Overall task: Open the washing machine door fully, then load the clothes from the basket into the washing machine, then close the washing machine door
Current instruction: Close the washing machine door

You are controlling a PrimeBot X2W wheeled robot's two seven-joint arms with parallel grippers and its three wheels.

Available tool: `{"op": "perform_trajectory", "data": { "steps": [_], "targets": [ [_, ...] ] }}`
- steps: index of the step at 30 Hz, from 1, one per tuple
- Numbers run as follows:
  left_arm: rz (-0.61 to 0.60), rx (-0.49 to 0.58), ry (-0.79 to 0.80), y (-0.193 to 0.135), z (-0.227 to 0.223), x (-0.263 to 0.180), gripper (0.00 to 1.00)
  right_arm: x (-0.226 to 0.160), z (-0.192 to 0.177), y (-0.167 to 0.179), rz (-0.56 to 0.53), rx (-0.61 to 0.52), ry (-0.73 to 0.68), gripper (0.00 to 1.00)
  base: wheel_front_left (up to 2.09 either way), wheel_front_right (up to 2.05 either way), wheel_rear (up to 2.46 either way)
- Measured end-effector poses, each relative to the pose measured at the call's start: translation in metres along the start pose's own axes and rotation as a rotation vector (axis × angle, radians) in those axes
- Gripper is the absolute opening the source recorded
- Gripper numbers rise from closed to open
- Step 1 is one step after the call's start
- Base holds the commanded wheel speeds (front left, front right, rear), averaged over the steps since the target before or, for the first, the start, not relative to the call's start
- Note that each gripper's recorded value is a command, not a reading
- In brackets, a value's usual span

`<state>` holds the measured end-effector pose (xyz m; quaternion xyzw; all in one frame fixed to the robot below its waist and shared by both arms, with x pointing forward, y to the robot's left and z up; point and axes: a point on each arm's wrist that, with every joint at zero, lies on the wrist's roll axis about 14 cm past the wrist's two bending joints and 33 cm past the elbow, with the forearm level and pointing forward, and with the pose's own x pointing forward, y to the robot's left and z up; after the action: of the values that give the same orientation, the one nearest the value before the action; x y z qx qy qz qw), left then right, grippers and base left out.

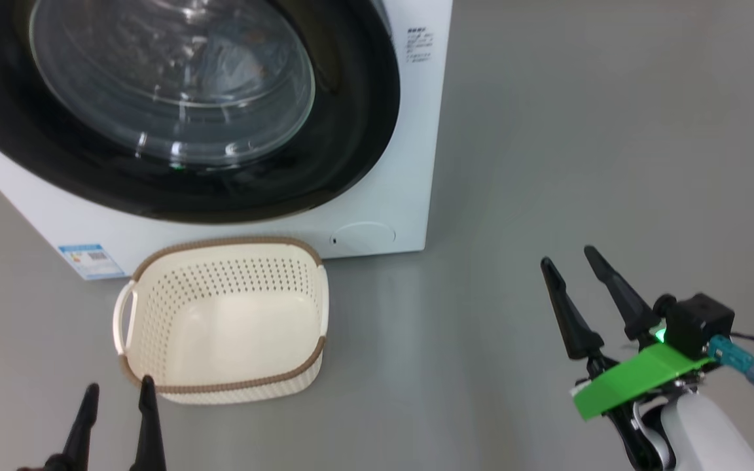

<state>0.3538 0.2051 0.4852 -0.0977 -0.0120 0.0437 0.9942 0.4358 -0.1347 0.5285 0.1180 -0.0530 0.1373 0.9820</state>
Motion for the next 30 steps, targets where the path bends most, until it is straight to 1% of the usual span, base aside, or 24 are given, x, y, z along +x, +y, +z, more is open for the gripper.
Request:
{"op": "perform_trajectory", "data": {
  "steps": [7, 14, 19, 26, 30],
  "targets": [
    [-0.007, 0.003, 0.001, -0.003, 0.001, -0.017, 1.00, -0.036, 0.012, -0.005, -0.043, -0.042, -0.025, 1.00, 0.00, 0.00, 0.00],
    [0.005, 0.013, -0.015, -0.002, 0.007, -0.026, 1.00, -0.063, 0.015, -0.015, -0.098, -0.068, -0.031, 1.00, 0.00, 0.00, 0.00],
    [0.026, 0.019, -0.013, 0.003, 0.007, -0.033, 1.00, -0.071, 0.013, -0.015, -0.112, -0.077, -0.029, 1.00, 0.00, 0.00, 0.00],
    [0.042, 0.023, -0.028, 0.006, 0.012, -0.036, 1.00, -0.071, 0.020, -0.017, -0.119, -0.099, -0.050, 1.00, 0.00, 0.00, 0.00],
    [0.049, 0.025, -0.032, 0.007, 0.013, -0.036, 1.00, -0.074, 0.017, -0.017, -0.122, -0.098, -0.040, 1.00, 0.00, 0.00, 0.00]
  ]
}}
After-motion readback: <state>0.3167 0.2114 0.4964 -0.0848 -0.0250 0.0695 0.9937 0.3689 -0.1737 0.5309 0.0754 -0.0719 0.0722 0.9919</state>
